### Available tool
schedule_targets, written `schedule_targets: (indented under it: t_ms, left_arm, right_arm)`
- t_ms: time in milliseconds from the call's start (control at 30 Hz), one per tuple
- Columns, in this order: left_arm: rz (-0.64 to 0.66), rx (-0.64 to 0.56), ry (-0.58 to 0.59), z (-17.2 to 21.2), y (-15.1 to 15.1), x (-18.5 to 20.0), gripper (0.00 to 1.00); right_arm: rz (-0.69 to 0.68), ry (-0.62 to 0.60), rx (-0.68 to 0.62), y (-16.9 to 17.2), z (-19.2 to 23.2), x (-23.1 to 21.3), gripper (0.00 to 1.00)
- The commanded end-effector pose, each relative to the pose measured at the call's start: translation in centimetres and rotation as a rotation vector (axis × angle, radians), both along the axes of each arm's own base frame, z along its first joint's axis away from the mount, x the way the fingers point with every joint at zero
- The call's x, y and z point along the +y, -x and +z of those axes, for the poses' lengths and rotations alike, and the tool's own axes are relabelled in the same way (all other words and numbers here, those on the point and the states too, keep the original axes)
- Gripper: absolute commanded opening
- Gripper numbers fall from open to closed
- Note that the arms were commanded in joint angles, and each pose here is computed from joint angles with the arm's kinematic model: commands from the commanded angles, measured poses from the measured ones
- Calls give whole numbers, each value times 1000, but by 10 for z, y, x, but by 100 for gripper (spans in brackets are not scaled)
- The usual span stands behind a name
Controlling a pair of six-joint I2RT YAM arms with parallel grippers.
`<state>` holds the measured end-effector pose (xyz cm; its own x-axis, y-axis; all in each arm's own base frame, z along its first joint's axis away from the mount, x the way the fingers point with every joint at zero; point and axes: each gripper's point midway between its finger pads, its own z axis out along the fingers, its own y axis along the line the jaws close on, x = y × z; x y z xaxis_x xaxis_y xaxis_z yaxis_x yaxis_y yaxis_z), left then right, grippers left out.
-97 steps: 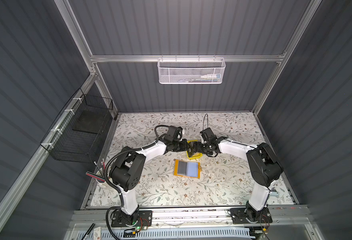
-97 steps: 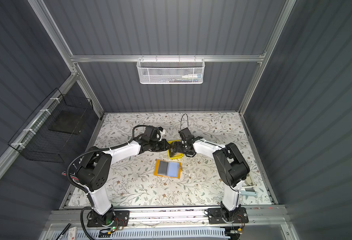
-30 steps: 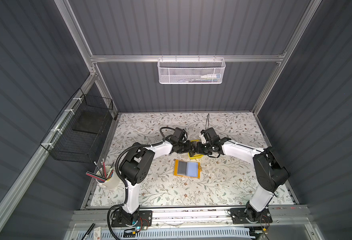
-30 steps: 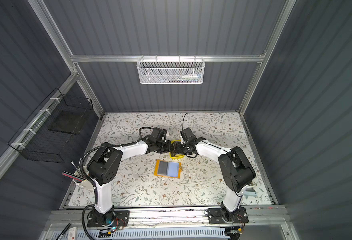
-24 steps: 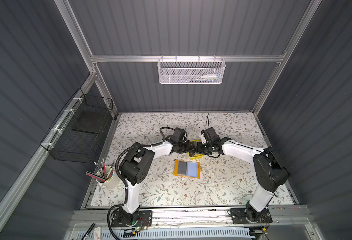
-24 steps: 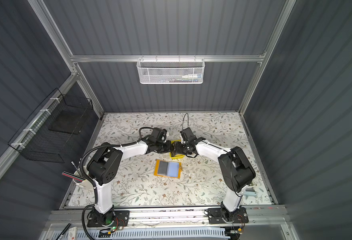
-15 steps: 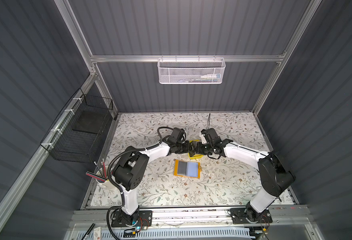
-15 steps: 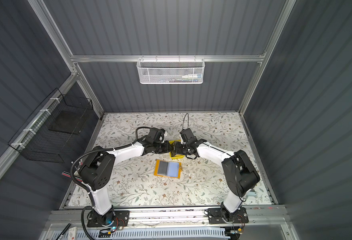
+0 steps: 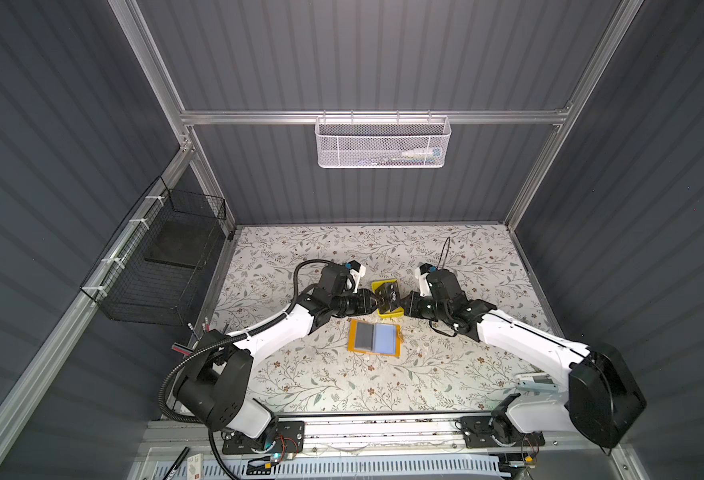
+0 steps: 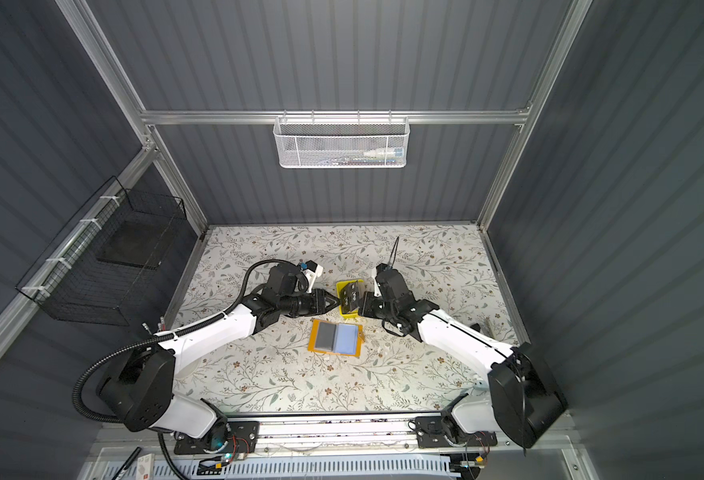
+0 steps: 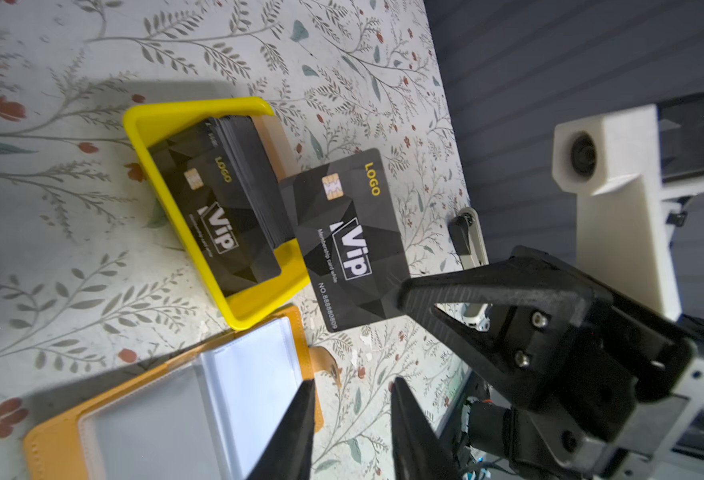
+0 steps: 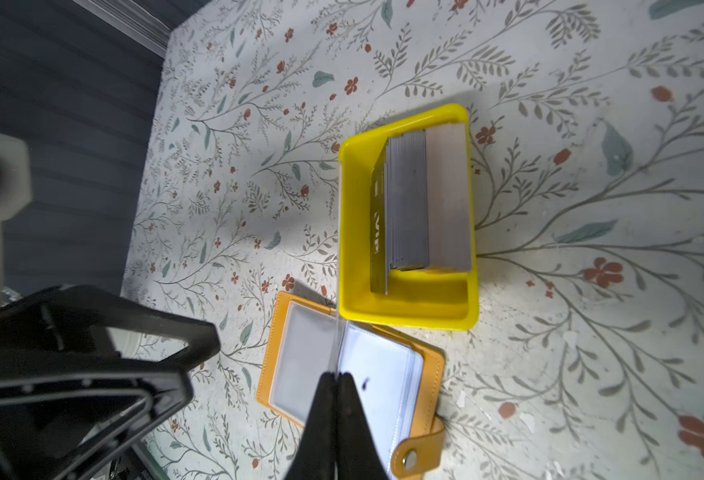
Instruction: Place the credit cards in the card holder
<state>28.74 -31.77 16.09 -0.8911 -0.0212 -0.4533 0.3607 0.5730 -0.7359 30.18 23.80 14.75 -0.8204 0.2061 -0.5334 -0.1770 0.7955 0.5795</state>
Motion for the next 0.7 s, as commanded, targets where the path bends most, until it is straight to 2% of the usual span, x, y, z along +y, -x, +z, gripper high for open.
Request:
schedule_targets:
  t_ms: [0,167,500,667]
  left_arm:
    - [-62,-19,131,23,12,-7,33]
    - [-100,-21,249,35,23,-9,34]
    - [-210,-3,446,59,42,-19,34]
    - [-222,19,469,59,42,-21,31]
  right_arm:
    - [-10,-75,-33,13,16,-4,0]
    - [-10,-206,-86,36,39,-12,0]
    - [16,-440,-103,69,65,-15,2]
    - [58,-523,-109,78,71,-11,2]
